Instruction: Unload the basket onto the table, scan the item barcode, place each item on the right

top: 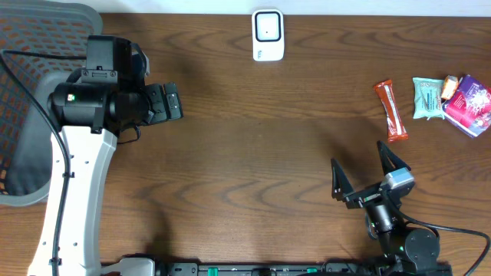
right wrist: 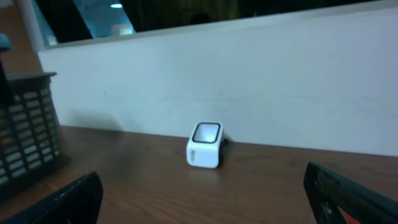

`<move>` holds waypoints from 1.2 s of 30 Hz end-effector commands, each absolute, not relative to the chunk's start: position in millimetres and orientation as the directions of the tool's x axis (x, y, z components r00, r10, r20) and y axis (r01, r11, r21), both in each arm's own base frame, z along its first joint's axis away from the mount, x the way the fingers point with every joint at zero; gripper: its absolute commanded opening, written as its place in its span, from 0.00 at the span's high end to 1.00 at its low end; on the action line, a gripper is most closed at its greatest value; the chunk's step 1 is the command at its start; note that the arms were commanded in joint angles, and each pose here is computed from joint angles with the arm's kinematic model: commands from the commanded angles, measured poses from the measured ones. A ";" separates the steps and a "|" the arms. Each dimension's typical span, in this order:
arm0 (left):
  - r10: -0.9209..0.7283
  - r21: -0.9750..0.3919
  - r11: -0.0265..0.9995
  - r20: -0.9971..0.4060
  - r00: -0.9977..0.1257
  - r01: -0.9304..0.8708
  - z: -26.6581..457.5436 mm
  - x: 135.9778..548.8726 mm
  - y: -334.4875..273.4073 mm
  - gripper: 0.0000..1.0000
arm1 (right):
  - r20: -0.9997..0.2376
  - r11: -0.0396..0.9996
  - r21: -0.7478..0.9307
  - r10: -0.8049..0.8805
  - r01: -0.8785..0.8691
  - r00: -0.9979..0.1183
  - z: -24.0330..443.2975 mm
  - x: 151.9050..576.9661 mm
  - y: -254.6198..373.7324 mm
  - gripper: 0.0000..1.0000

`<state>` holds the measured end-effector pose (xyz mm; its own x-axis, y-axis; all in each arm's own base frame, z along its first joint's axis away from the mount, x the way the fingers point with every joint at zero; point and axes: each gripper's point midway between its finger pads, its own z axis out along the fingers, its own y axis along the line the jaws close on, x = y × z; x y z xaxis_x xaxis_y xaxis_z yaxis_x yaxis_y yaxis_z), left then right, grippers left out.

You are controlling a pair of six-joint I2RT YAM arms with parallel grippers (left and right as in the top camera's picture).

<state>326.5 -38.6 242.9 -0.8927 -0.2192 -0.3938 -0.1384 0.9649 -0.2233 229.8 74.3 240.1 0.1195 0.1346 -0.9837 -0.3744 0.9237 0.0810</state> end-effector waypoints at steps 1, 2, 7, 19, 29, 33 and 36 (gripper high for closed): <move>-0.220 -0.217 0.966 -0.395 -0.892 -0.142 243.3 327.4 -36.4 0.02 | -0.985 0.938 0.064 0.115 -0.341 0.131 231.9 232.3 67.2 0.01; -0.220 -0.217 0.966 -0.395 -0.892 -0.142 243.3 327.4 -36.6 0.02 | -0.985 0.941 0.065 0.114 -0.333 0.130 229.9 233.0 65.5 0.01; -0.220 -0.217 0.966 -0.395 -0.892 -0.142 243.3 327.4 -36.4 0.02 | -0.987 0.956 0.074 0.112 -0.284 0.118 218.3 237.2 56.8 0.01; -0.220 -0.217 0.966 -0.395 -0.892 -0.142 243.3 327.4 -36.6 0.02 | -0.994 0.984 0.080 0.091 -0.161 0.062 193.6 243.9 31.3 0.01; -0.220 -0.217 0.966 -0.395 -0.892 -0.142 243.3 327.4 -36.4 0.02 | -0.993 0.993 0.089 0.083 -0.077 -0.086 155.5 245.4 18.4 0.01; -0.220 -0.217 0.966 -0.395 -0.892 -0.142 243.3 327.4 -36.6 0.02 | -0.994 0.994 0.074 0.068 -0.076 -0.085 155.3 245.4 18.0 0.01; -0.220 -0.217 0.966 -0.395 -0.892 -0.142 243.3 327.4 -36.4 0.02 | -0.994 0.995 0.075 0.068 -0.073 -0.086 155.0 245.5 17.4 0.01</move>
<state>326.5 -38.6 242.9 -0.8927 -0.2192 -0.3938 -0.1384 0.9649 -0.2233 245.4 23.0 156.9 -0.0852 0.0877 -0.9925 -0.1001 0.9903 0.0961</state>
